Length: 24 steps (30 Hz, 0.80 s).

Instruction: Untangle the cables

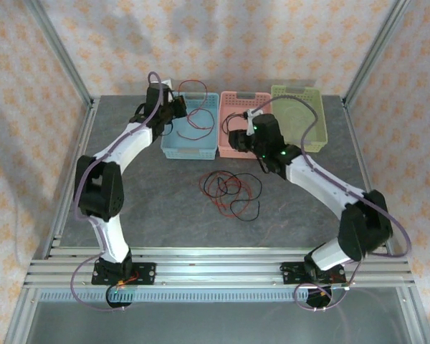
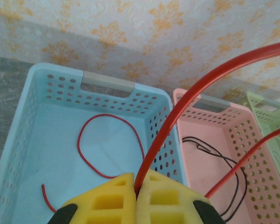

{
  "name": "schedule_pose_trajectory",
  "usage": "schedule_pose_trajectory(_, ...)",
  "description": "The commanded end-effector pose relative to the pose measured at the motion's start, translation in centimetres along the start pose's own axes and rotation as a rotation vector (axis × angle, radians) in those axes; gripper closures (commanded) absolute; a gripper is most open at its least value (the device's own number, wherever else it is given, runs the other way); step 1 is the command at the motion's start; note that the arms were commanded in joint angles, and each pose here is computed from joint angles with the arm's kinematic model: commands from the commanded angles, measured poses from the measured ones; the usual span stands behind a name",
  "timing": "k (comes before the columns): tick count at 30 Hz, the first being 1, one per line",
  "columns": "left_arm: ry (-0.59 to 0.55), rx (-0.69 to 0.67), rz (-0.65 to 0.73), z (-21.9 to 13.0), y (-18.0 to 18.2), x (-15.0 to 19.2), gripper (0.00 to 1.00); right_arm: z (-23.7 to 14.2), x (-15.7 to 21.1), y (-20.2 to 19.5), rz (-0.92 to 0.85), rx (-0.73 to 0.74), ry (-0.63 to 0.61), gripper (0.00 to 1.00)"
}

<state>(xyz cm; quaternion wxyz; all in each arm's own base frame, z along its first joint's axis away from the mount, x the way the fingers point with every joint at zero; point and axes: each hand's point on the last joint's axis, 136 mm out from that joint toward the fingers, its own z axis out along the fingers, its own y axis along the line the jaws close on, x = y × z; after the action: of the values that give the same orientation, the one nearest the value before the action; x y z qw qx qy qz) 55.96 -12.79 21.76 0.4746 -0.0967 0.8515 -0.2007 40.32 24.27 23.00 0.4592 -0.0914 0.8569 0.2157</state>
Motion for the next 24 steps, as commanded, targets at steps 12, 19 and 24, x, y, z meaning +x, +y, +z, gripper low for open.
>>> schedule_pose_trajectory(12,0.154,-0.184,-0.043,7.3,4.1,2.4,1.0,7.9,-2.4,1.8,0.101,-0.057,0.015,0.53)
schedule_pose_trajectory(19,0.208,-0.208,-0.025,8.0,5.0,4.1,0.78,7.8,-1.8,1.1,0.112,-0.027,0.019,0.56)
schedule_pose_trajectory(24,0.173,-0.187,-0.027,6.5,4.3,3.3,0.63,6.7,-1.6,0.8,0.1,-0.014,0.009,0.57)
